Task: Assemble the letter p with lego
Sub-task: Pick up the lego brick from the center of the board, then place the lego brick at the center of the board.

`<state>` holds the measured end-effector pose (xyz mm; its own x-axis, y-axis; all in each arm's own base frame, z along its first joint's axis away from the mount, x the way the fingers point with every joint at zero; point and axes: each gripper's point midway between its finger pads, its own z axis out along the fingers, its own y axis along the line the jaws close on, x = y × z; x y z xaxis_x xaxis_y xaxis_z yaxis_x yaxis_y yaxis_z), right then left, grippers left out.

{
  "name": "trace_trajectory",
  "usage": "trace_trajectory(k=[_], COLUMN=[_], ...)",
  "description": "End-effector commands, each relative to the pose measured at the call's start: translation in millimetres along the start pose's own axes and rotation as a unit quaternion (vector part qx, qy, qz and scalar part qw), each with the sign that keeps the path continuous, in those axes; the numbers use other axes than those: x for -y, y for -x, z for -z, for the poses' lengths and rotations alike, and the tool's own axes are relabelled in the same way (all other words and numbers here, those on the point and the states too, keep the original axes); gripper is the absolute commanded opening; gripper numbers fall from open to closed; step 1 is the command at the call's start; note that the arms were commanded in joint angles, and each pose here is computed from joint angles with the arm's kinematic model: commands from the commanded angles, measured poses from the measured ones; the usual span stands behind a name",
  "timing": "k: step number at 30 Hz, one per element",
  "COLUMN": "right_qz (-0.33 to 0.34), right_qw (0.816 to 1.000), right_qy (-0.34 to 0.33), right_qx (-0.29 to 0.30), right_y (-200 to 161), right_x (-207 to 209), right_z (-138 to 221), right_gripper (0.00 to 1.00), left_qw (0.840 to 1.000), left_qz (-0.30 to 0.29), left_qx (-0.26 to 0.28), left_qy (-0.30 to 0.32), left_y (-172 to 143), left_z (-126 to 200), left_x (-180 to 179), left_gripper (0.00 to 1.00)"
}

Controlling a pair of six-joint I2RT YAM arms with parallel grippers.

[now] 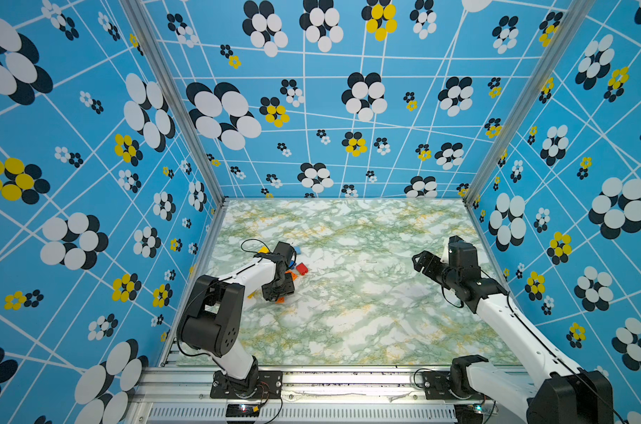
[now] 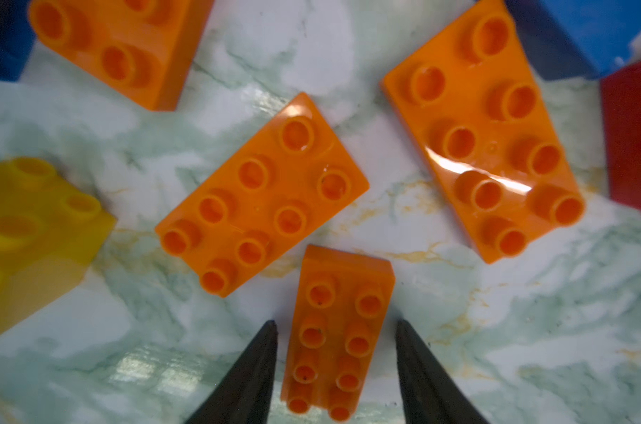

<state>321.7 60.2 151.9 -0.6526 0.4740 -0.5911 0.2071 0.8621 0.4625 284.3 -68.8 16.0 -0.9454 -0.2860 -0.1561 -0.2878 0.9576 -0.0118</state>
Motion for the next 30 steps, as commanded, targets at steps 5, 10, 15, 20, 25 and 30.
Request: trace_trajectory(k=[5,10,15,20,25,30], right_qz=[0.008,0.015,0.012,0.016,0.02,0.014], right_qw=[1.0,0.999,0.997,0.996,0.996,0.996], right_qy=[-0.006,-0.035,-0.04,-0.046,-0.048,-0.048], right_qx=[0.006,0.034,0.058,0.071,0.078,0.077], right_y=[2.8,14.7,20.3,22.2,22.6,15.1], right_x=[-0.5,6.5,9.0,11.9,13.5,17.8], right_z=[6.8,22.1,36.4,46.3,54.3,61.9], right_gripper=[0.9,0.9,0.9,0.9,0.9,0.9], left_qw=[1.0,0.998,0.987,0.953,0.89,0.823], left_qz=[-0.004,-0.039,-0.128,-0.266,-0.426,-0.546], left_qx=[-0.01,0.02,0.051,0.063,0.033,0.005], left_qy=[-0.018,-0.047,-0.082,-0.128,-0.161,-0.158], left_y=[-9.3,-6.2,-11.0,-28.7,-54.4,-61.3], left_z=[0.4,26.2,57.8,74.5,67.6,56.1], left_x=[9.6,46.5,112.4,192.5,259.3,288.1], left_gripper=[0.36,0.32,0.27,0.26,0.24,0.17])
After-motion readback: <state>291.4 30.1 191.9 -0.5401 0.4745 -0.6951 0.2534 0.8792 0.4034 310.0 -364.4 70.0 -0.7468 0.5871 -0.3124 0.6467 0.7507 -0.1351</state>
